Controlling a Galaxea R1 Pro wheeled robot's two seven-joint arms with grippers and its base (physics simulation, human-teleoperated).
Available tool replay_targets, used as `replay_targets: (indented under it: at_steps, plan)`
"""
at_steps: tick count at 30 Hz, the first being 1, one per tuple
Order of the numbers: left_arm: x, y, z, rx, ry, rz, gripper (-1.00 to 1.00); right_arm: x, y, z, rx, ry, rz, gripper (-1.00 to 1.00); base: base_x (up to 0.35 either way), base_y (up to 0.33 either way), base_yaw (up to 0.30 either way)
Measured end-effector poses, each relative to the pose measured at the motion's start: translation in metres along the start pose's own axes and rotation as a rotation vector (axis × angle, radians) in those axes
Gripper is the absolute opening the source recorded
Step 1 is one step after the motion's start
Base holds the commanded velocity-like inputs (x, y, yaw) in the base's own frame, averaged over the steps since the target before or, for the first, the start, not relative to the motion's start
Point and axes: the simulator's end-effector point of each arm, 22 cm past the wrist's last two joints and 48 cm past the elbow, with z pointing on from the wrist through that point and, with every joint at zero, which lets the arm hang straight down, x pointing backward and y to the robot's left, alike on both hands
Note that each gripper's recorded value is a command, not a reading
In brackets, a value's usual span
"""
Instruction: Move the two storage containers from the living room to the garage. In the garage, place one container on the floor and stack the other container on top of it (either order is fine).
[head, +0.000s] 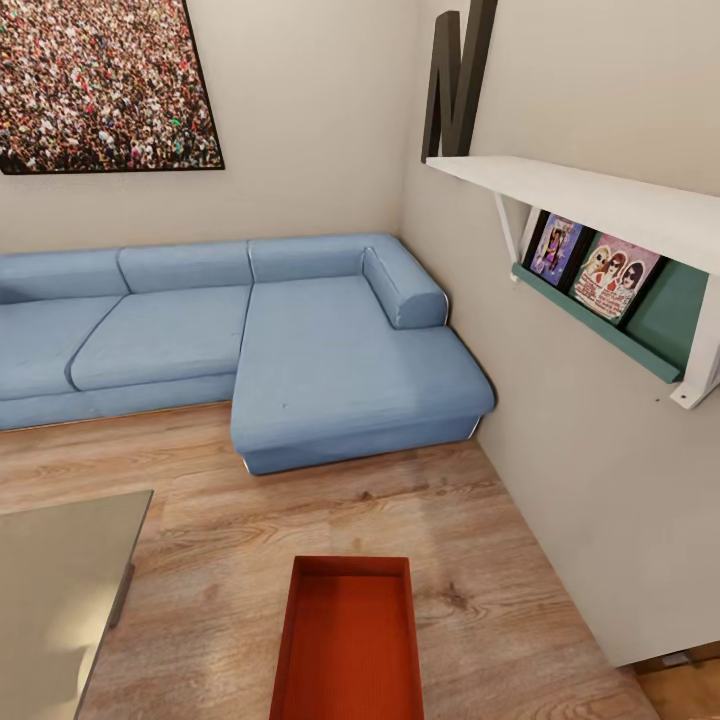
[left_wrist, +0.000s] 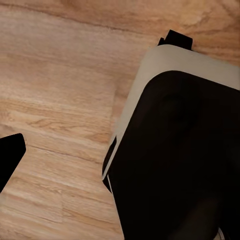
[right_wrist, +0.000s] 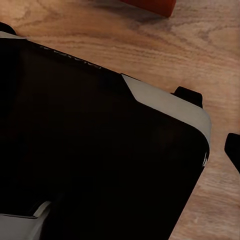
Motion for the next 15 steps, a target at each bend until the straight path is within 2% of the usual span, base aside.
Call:
replay_targets:
  at_steps: [15]
  plan:
    - [0.001,-0.0048,-0.0005,0.008,0.004,-0.005,1.0,0.0004,-0.0012,-0.0002,0.001,0.001,0.001,1.0,0.0,0.0,0.0]
